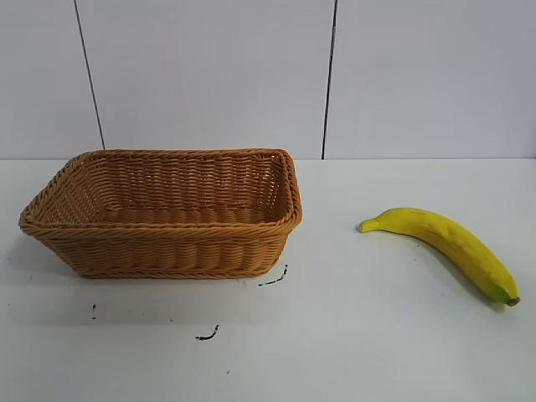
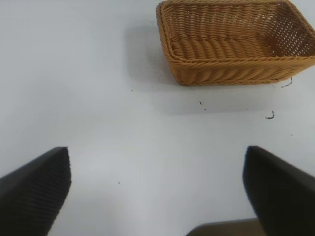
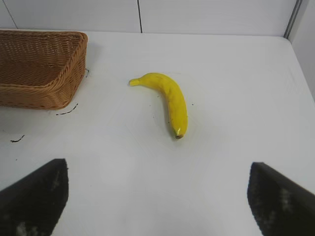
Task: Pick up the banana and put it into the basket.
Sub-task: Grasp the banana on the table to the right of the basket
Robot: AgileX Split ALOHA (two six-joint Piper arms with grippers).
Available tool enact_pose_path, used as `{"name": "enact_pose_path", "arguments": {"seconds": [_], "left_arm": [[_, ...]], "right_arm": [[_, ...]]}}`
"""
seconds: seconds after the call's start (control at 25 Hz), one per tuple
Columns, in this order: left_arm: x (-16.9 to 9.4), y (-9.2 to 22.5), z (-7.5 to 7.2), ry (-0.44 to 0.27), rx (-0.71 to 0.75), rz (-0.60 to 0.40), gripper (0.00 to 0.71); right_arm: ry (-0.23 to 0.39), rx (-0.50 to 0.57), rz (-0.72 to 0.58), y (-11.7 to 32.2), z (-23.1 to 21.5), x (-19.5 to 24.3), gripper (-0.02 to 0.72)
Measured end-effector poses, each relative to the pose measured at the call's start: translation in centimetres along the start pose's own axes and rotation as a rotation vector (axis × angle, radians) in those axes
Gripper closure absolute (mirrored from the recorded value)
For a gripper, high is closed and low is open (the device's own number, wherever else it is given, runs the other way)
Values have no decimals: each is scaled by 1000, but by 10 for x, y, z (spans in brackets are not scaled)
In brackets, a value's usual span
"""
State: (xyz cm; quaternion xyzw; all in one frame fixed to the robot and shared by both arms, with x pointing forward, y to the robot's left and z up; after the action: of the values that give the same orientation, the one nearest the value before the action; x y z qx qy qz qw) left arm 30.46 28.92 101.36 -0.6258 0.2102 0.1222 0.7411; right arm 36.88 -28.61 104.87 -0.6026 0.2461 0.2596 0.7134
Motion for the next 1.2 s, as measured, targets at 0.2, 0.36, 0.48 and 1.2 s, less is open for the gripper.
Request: {"name": "enact_pose_path", "arguments": {"seconds": [0.2, 0.36, 0.48, 1.2], "left_arm": [[0, 0, 0, 0, 0, 0, 20], [0, 0, 0, 0, 0, 0, 20], [0, 0, 0, 0, 0, 0, 20], [0, 0, 0, 0, 0, 0, 20]], "right_arm": [[24, 15, 200, -28, -1, 45, 11], [34, -10, 338, -46, -2, 86, 11], [26, -79, 418, -58, -4, 117, 11], [-42, -221, 557, -90, -9, 278, 11]]}}
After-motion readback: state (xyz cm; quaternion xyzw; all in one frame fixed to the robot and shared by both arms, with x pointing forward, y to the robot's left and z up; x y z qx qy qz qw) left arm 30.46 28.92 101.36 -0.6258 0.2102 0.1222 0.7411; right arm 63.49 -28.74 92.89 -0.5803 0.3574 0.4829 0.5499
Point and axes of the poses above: a point on each arm's last joint axis where the gripper is mounted, x pointing out along that axis toward the gripper, z along the wrist's bending axis when the last joint is at zero, y = z × x, the point moved 8 cm from there along x, pointing out along that axis toward the gripper, and after that the axes turned 9 degrees about x, right-handed, at the moved point
